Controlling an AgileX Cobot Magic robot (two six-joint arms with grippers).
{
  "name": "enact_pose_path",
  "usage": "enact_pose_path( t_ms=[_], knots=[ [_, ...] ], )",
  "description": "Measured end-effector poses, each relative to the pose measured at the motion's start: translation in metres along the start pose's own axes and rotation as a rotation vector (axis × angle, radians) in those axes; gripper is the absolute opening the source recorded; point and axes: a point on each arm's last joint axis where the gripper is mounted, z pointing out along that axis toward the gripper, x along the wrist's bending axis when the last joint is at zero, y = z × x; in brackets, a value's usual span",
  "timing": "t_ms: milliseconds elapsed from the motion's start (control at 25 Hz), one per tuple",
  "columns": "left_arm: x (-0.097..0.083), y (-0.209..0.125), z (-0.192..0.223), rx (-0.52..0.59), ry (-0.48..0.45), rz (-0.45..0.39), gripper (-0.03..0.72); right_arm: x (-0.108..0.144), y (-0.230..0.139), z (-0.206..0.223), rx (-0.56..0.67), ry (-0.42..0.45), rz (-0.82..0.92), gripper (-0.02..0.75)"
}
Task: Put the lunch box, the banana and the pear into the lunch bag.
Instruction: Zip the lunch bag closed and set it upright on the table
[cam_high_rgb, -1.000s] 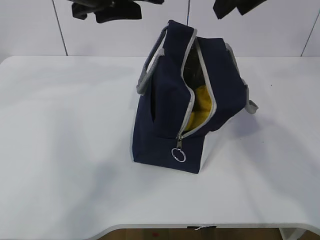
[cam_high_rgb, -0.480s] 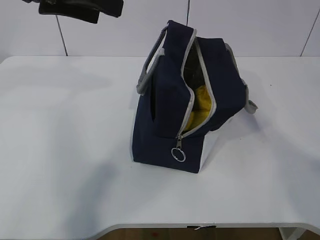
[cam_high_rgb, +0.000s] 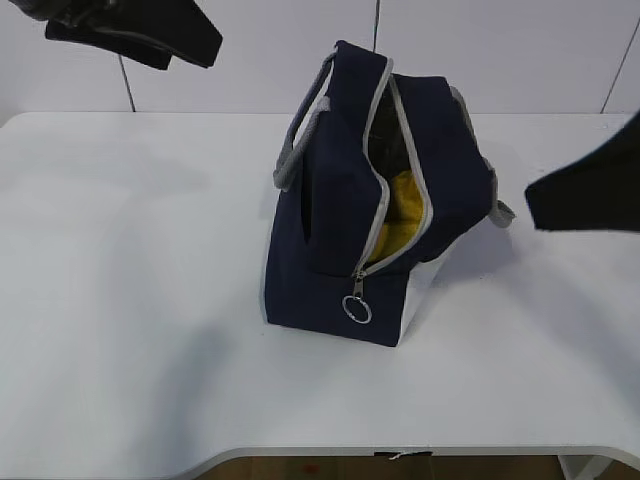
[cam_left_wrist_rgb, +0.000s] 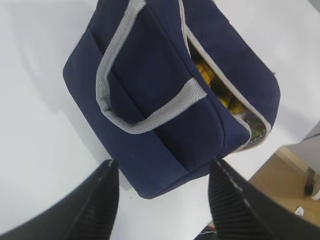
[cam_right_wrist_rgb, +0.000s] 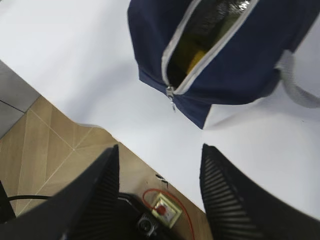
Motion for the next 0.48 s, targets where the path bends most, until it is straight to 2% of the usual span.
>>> enact_pose_path(
  t_ms=[240,480],
  knots=[
    [0.000,-0.002,0.000,0.018,-0.003,0.022,0.414,-0.002,-0.036,0.029,-0.043,0.052,-0.058,0.419],
    [-0.001,-0.002,-0.001,0.016,-0.001,0.024,0.403,-0.011,-0.035,0.049,-0.034,0.045,-0.035,0.419]
  ],
)
